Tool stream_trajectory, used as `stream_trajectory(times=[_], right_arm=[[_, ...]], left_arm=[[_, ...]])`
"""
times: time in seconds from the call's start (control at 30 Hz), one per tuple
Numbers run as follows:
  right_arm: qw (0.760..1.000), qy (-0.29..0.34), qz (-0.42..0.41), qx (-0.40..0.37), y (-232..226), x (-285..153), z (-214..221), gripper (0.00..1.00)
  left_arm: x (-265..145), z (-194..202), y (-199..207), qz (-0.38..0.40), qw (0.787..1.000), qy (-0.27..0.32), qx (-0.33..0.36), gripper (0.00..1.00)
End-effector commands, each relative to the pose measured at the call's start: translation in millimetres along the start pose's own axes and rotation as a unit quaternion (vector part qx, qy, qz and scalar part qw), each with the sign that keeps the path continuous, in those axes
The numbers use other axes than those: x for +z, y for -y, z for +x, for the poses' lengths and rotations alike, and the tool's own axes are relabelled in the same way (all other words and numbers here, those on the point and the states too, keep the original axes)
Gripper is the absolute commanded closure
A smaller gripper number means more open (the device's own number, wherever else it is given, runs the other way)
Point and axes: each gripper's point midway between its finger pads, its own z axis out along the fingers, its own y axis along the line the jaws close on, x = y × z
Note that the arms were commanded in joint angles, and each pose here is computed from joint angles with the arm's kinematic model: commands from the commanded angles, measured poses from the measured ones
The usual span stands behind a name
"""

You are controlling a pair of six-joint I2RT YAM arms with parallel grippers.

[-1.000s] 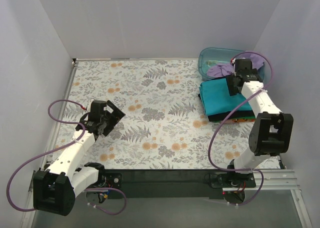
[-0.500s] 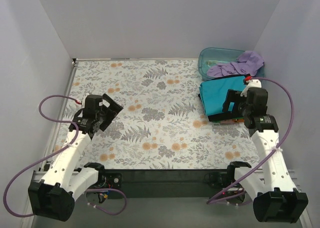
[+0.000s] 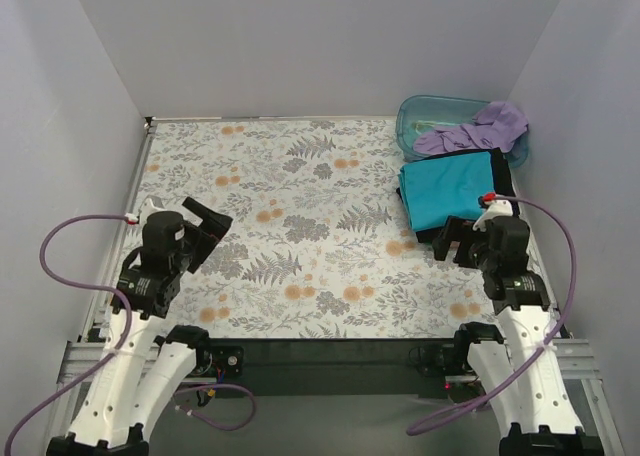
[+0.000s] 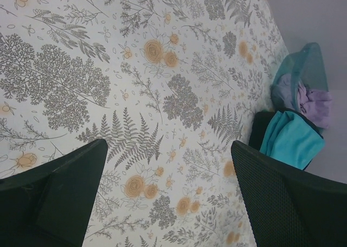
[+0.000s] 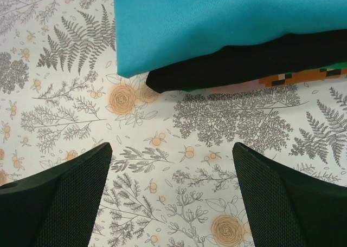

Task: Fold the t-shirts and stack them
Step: Neatly place the folded tshirt to the corner

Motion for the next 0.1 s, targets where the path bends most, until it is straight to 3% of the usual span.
stream_trajectory(times=[0.0, 0.07], right_arm=[[1.0, 0.026, -0.015, 0.001, -4.4, 1.2, -4.3, 0.02], [0.999, 0.034, -0.017, 0.001, -5.6, -0.3, -7.2, 0.02]], left_arm=[[-11.7, -3.0, -5.8, 0.007, 1.0, 0.019, 0.001, 0.02], [-14.5, -4.1, -6.7, 0.012, 1.0, 0.026, -0.001, 0.02]])
